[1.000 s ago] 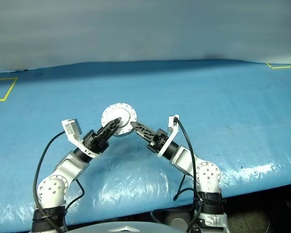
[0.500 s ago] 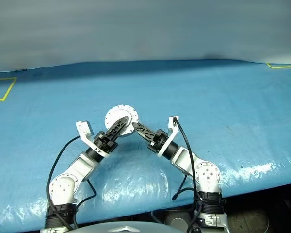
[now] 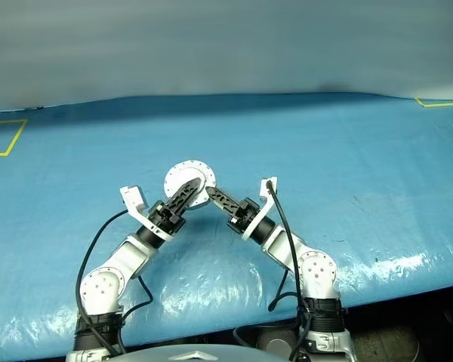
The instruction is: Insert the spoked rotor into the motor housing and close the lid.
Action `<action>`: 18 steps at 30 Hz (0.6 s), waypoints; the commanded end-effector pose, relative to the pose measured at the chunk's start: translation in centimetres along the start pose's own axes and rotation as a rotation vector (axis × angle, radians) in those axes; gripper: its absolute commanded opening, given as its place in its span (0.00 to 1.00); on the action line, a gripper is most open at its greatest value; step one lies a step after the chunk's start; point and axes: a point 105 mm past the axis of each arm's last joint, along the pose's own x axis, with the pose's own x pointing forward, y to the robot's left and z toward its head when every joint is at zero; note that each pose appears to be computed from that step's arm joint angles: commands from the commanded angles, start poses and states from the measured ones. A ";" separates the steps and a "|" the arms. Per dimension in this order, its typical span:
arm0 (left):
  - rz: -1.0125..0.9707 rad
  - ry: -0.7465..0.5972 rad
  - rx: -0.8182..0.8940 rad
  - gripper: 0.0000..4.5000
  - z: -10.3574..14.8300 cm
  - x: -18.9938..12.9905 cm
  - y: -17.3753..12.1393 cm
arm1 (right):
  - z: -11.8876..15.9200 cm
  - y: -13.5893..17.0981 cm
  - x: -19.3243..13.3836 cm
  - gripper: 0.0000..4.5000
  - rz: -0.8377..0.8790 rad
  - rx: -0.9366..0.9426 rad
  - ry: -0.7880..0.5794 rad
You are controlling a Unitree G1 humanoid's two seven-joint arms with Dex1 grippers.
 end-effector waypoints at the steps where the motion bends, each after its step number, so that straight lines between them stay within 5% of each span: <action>1: 0.067 -0.096 0.096 0.63 2.4 0.1 0.6 | 0.3 1.4 0.3 0.42 0.031 -0.072 -0.010; 6: 0.064 -0.164 0.135 0.63 4.0 0.1 0.5 | 0.2 1.2 0.2 0.78 0.026 -0.048 0.010; 8: 0.098 -0.187 0.155 0.55 4.9 0.1 0.9 | 0.3 1.2 0.2 0.79 0.029 -0.043 0.009; 18: 0.273 -0.323 0.273 0.54 8.8 -1.0 3.4 | 0.6 0.9 -0.1 0.79 0.001 -0.082 0.009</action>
